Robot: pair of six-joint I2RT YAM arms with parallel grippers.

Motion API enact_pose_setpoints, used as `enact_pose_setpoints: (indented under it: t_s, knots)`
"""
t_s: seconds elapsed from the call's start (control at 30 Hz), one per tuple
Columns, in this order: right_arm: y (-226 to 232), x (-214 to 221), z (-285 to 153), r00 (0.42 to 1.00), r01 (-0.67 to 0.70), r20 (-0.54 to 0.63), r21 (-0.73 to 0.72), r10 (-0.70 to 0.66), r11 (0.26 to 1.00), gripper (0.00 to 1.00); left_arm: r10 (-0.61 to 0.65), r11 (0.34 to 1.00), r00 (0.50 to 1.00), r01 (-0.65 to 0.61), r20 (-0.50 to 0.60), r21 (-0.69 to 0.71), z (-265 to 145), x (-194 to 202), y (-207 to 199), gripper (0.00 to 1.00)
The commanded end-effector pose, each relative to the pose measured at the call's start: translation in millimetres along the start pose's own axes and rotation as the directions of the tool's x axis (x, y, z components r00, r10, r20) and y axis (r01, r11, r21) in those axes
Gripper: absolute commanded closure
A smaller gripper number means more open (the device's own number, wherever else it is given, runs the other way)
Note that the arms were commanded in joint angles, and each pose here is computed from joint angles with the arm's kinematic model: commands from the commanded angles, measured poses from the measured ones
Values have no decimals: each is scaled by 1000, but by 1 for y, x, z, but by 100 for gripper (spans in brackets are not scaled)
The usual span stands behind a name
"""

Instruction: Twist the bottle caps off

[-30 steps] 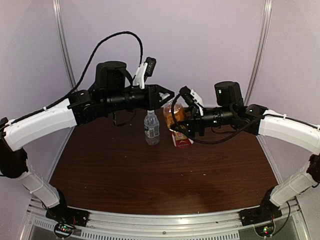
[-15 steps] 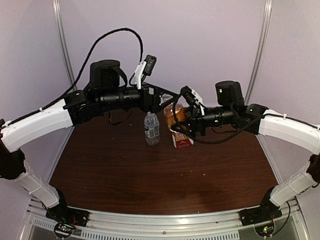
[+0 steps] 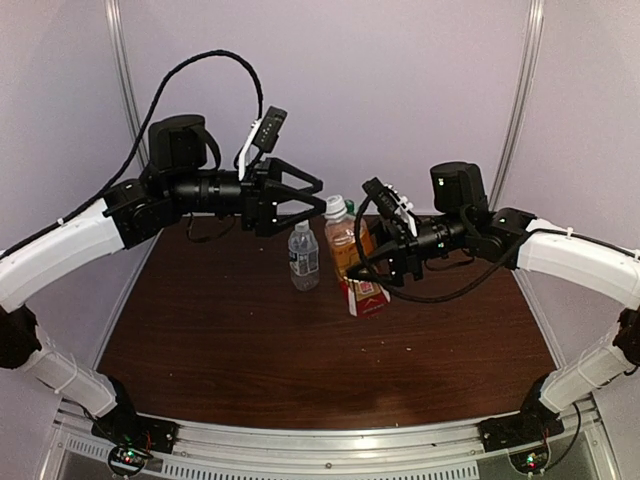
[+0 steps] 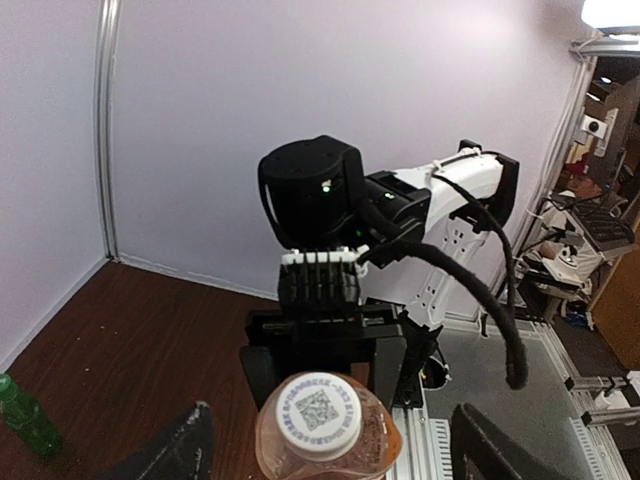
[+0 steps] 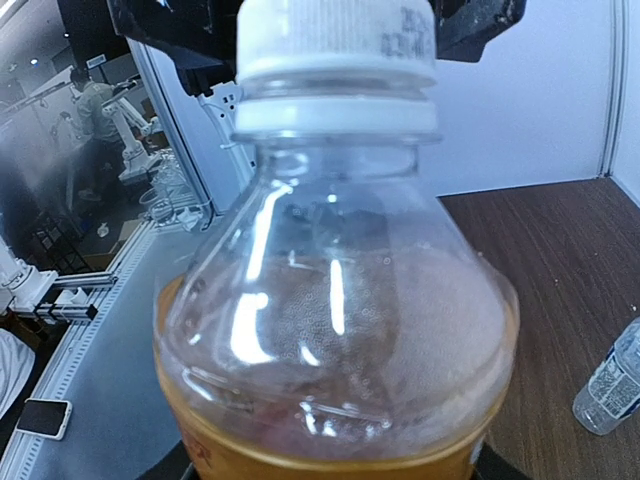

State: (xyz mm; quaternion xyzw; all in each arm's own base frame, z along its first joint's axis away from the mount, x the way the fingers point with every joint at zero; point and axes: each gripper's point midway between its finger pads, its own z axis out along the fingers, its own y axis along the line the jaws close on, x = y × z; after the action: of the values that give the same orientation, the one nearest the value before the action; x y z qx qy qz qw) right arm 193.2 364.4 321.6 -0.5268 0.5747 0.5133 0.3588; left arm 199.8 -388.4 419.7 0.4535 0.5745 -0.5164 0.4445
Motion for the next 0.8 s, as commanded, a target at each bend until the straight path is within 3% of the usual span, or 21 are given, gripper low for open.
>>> enact_pose_setpoints:
  t_s: [0.0,0.17,0.4,0.77]
  knots:
    - [19,-14,-2,999,32,34,-122,-28,992,41,94,974,995,-99,34,205,1,-13,-29,18]
    - [25,-16,-2,999,29,41,-167,-22,985,41,101,954,994,-109,46,280,8,-14,-34,21]
    - [26,-17,-2,999,24,47,-182,-16,983,41,69,932,996,-87,61,351,18,-14,-34,39]
    - [25,-14,-1,999,20,45,-177,-12,984,41,37,928,997,-57,61,369,22,-12,-32,55]
